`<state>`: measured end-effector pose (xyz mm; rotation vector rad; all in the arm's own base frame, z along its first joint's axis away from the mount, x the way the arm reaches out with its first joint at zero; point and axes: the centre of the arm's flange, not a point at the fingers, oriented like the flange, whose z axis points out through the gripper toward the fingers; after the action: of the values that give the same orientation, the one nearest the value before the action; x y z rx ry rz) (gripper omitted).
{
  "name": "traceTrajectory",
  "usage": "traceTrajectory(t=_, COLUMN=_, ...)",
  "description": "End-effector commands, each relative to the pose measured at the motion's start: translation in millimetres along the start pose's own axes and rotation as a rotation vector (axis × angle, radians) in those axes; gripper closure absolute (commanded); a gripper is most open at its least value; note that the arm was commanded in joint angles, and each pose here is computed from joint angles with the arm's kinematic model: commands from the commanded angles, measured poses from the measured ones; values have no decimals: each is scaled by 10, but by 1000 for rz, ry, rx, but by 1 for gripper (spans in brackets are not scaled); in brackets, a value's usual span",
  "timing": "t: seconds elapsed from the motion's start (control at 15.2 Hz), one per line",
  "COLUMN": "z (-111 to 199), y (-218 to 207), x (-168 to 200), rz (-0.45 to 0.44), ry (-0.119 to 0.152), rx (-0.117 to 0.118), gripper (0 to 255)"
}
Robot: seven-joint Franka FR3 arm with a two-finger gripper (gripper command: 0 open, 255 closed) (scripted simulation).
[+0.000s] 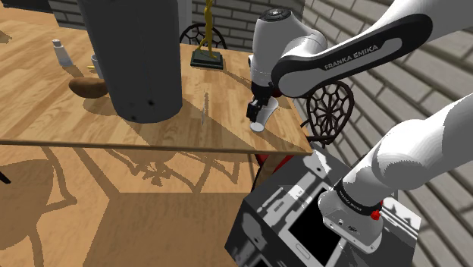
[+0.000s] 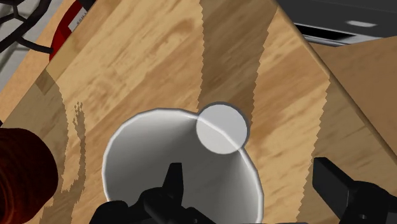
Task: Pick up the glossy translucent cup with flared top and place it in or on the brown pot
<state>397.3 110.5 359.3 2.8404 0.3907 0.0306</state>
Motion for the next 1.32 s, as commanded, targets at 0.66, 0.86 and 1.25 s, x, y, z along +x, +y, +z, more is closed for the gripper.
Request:
traceTrajectory(t=0.66, z=2, y=0, x=0, rz=0, ry=0, rx=0, gripper=255)
traceTrajectory(t=0.86, z=-48, y=14, x=-1, rz=0, ry=0, rx=0, gripper=255)
traceTrajectory(t=1.25, z=-353, y=100, x=-6, rz=0, ry=0, rx=0, gripper=255)
